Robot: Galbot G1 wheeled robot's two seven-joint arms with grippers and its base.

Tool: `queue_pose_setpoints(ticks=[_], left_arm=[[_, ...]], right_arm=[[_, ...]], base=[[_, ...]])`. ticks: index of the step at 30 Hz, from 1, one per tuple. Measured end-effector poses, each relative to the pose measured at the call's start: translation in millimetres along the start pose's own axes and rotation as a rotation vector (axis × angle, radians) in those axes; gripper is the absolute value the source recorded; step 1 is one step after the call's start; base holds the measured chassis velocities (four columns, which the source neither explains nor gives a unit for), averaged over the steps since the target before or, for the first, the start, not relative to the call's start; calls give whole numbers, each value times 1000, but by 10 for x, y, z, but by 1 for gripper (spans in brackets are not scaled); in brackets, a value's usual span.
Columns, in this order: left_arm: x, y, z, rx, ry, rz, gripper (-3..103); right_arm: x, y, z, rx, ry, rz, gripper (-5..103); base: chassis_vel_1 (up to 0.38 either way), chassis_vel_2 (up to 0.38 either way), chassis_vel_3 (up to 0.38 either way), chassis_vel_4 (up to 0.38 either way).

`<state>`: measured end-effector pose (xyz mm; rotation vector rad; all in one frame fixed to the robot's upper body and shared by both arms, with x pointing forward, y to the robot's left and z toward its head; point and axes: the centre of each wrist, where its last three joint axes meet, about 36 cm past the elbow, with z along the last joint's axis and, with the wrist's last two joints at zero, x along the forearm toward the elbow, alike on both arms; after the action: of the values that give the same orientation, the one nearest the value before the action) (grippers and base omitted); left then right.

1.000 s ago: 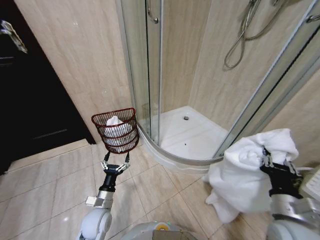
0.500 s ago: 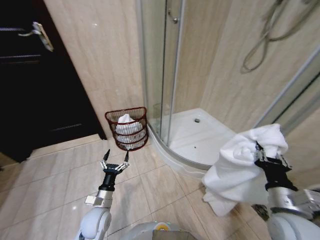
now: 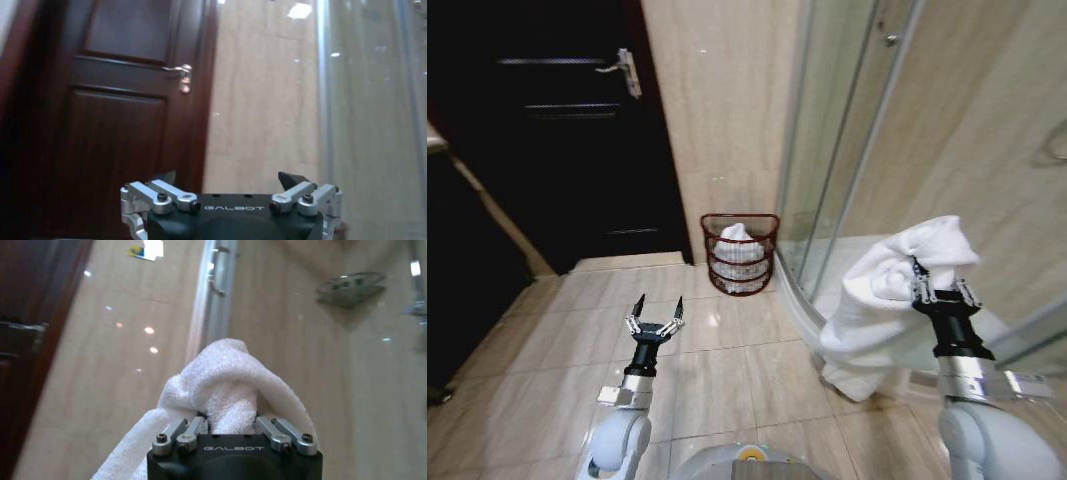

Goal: Discard the used towel into the hamper.

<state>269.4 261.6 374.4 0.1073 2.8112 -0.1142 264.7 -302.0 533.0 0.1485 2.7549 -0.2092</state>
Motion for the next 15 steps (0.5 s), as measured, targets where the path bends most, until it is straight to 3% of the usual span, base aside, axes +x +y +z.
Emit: queue_pose_setpoints(ticks=[7, 15], left_arm=[[35, 22, 87, -9, -5, -4, 100], [48, 12, 207, -26, -38, -24, 100]], right_arm=[[66, 149, -52, -5, 1, 18, 28], [3, 114, 36, 30, 7, 31, 28]], base=[[122, 119, 119, 131], [78, 78, 82, 76]])
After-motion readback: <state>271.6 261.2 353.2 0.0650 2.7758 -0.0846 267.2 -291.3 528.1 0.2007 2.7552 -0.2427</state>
